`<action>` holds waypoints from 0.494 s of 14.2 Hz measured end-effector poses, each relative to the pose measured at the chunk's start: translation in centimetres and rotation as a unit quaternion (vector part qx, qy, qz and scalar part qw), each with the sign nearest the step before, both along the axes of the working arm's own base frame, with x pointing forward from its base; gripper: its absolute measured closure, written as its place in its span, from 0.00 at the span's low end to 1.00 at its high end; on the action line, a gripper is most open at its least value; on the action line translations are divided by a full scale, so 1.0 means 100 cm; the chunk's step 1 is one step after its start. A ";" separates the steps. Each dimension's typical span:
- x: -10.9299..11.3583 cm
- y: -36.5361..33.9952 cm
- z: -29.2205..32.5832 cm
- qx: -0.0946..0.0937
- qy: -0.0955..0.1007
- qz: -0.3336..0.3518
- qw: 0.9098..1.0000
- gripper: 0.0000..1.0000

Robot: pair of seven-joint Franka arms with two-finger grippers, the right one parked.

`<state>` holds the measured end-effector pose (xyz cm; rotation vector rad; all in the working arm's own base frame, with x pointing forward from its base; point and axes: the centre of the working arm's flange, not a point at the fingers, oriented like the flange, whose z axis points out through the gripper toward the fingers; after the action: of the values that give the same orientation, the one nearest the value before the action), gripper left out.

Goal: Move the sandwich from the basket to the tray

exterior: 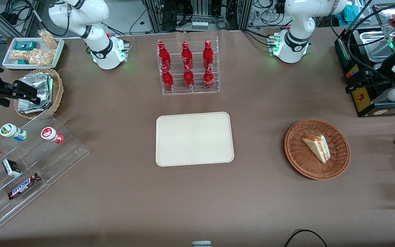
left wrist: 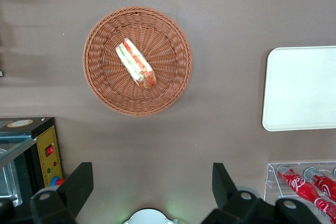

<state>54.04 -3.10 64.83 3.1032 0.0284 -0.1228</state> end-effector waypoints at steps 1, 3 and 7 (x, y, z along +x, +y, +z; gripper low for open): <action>0.000 0.001 0.000 0.007 -0.001 0.000 1.000 0.00; 0.001 0.005 -0.001 0.021 -0.002 0.001 1.000 0.00; 0.002 0.004 -0.003 0.024 -0.001 0.001 1.000 0.00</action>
<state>54.25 -2.66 64.56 3.1512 0.0336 -0.1222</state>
